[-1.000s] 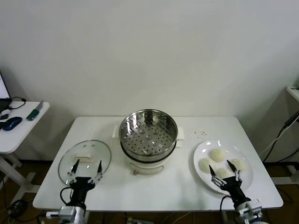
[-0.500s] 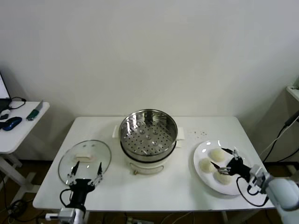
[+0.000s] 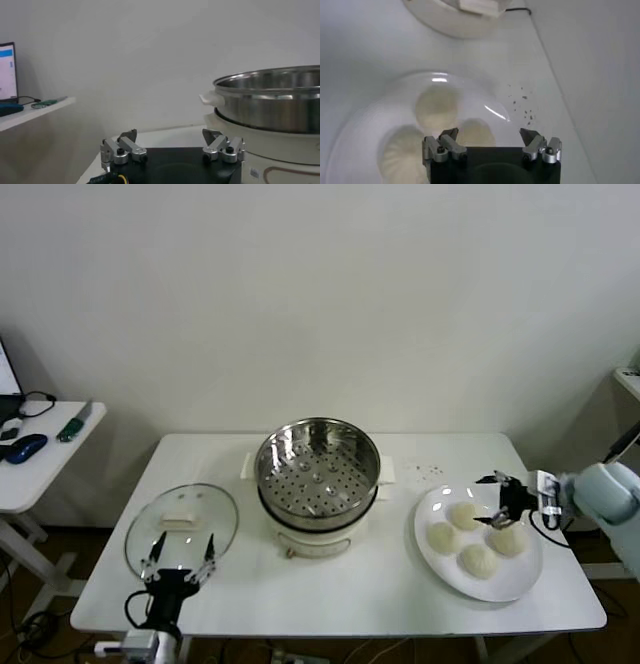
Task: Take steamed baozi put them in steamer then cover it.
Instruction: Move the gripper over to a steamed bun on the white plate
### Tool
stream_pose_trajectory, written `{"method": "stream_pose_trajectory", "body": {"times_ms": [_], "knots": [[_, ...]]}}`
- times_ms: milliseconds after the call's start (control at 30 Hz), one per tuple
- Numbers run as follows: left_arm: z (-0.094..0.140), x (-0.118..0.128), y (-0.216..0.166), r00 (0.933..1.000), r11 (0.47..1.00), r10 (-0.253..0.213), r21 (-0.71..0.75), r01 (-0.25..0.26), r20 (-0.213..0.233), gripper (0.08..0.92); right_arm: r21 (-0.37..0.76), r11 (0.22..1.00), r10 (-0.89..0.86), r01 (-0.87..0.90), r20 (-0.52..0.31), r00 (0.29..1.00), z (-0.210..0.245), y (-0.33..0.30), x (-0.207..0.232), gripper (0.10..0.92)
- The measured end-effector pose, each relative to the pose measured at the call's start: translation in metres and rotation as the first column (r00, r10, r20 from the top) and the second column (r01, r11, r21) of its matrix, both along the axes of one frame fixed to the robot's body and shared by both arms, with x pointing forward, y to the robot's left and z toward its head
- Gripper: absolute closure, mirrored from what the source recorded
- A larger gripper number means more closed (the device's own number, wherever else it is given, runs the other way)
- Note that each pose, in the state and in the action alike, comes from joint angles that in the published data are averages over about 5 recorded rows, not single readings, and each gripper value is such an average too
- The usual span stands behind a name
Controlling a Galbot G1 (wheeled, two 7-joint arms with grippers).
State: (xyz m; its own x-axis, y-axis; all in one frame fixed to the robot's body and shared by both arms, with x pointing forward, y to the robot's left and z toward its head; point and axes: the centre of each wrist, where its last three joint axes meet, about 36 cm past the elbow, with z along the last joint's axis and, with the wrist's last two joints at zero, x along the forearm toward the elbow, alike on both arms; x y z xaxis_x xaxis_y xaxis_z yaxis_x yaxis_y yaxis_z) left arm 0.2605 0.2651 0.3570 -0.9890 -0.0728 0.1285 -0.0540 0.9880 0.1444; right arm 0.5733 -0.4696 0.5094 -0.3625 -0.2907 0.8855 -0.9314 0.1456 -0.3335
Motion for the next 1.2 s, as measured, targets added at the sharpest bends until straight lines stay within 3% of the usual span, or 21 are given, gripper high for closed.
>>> {"method": "stream_pose_trajectory", "body": {"times_ms": [467,1200], "knots": [[0.002,0.006,0.004,1.0000,1.000,0.001,0.002,-0.001,-0.001,0.177,-0.183,0.979,0.062,-0.093,-0.170,0.984,-0.020,0.024,0.051,0.200],[0.001,0.008,0.006,1.0000,1.000,0.002,0.011,-0.002,-0.006,0.177,-0.253,0.950,0.118,-0.183,-0.250,0.961,-0.060,0.068,0.086,0.204]]}}
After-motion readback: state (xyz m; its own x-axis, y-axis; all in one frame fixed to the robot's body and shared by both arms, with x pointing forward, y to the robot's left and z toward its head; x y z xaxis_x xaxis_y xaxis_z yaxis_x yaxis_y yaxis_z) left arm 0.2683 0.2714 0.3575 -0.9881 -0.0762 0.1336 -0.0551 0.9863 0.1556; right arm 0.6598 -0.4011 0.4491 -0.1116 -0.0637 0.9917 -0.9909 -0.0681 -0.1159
